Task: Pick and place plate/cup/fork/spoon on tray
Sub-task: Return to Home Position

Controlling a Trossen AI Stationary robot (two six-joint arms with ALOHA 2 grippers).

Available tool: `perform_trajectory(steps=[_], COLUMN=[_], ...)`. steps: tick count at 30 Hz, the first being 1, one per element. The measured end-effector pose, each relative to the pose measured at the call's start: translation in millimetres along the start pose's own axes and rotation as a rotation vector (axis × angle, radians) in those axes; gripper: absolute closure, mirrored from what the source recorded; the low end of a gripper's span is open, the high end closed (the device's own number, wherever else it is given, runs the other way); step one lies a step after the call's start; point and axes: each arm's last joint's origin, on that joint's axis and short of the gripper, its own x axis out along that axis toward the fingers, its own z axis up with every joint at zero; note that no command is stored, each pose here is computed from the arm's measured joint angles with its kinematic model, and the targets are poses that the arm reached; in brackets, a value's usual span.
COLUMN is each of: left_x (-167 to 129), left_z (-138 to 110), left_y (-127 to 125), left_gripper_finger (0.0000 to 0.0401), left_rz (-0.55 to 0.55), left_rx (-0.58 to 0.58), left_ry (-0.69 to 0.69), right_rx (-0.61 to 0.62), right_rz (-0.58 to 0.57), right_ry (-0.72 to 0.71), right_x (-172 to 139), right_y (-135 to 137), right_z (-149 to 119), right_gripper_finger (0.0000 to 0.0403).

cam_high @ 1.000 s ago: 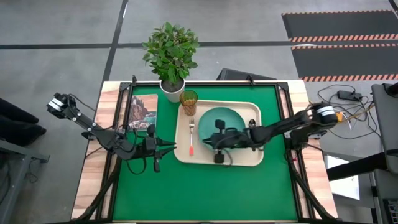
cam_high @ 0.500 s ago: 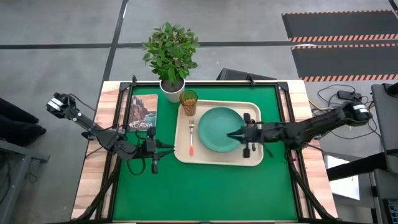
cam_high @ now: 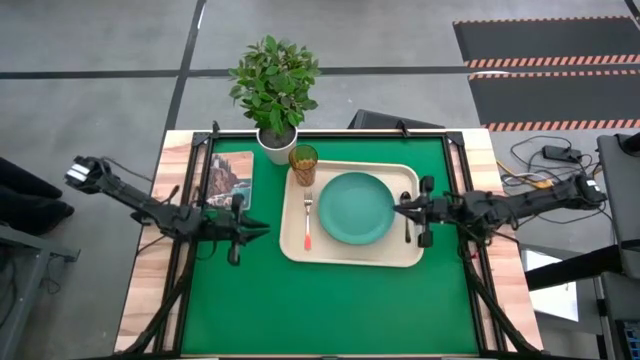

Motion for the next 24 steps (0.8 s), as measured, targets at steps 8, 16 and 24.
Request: perform_trajectory(steps=[8, 16, 24], left_x=[-12.0, -26.0, -34.9], left_z=[3.2, -1.1, 1.4], left_y=[27.7, 35.5, 35.8], left_gripper_finger=[0.0399, 0.0401, 0.0401], left_rz=[-0.048, -0.050, -0.103], left_rx=[-0.025, -0.052, -0.030], left_ry=[-0.034, 0.049, 0.029], right_rx=[0.004, -0.011, -0.032], right_rz=[-0.028, -0.036, -0.041], right_ry=[-0.157, -0.155, -0.171], right_x=[-29.0, -40.4, -51.5], right_y=[-8.9, -11.0, -12.1], right_z=[13.5, 7.5, -2.2], right_gripper_finger=[0.0394, 0.0394, 0.0394])
